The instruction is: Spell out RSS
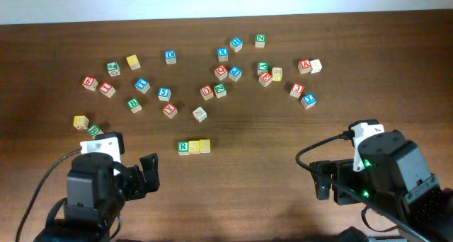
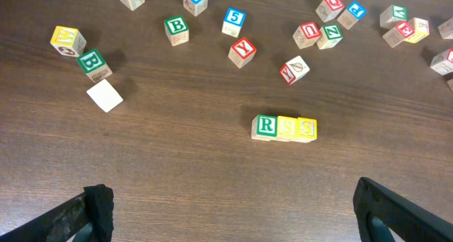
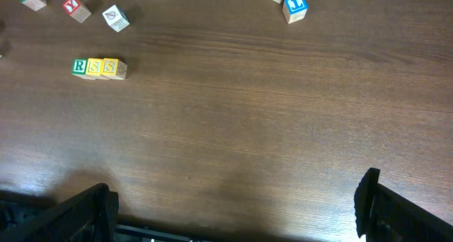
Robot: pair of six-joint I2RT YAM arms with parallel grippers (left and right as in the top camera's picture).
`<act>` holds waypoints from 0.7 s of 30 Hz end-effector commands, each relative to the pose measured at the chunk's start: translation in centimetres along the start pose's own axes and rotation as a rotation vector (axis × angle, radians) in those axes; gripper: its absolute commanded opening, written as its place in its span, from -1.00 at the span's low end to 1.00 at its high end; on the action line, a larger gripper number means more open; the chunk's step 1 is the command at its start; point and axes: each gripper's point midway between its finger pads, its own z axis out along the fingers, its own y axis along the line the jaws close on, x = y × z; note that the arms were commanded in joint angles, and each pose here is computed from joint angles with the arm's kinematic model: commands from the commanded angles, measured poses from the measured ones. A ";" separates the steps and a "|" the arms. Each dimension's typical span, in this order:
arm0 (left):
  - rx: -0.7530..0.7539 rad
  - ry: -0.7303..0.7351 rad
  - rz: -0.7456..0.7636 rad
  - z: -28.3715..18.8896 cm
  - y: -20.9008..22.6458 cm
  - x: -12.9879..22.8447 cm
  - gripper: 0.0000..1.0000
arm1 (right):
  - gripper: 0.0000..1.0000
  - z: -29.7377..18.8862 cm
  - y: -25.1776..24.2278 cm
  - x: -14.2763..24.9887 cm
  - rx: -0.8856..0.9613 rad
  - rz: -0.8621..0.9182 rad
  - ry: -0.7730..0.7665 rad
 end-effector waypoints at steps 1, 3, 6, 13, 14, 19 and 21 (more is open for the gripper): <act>0.007 0.004 -0.013 0.0 -0.1 0.1 0.99 | 0.96 -0.1 -0.2 -0.4 0.018 0.001 -0.010; 0.007 0.004 -0.013 0.0 -0.1 0.1 0.99 | 0.96 -0.1 -0.2 -0.3 0.015 -0.002 -0.010; 0.007 0.004 -0.013 0.0 -0.1 0.1 0.99 | 0.97 -0.9 -0.4 -0.2 0.004 0.004 -0.040; 0.007 0.004 -0.013 0.0 -0.1 0.1 0.99 | 0.97 -3.7 -4.4 0.1 0.093 0.035 -0.284; 0.007 0.004 -0.013 0.0 -0.1 0.1 0.99 | 0.96 -2.7 -4.4 -0.1 0.088 -0.023 -0.341; 0.007 0.004 -0.013 0.0 -0.1 0.1 0.99 | 0.97 3.3 -3.8 -0.5 0.041 -0.189 -0.522; 0.007 0.004 -0.013 0.0 -0.1 0.1 0.99 | 0.97 5.8 -4.2 -1.3 0.043 -0.169 -0.588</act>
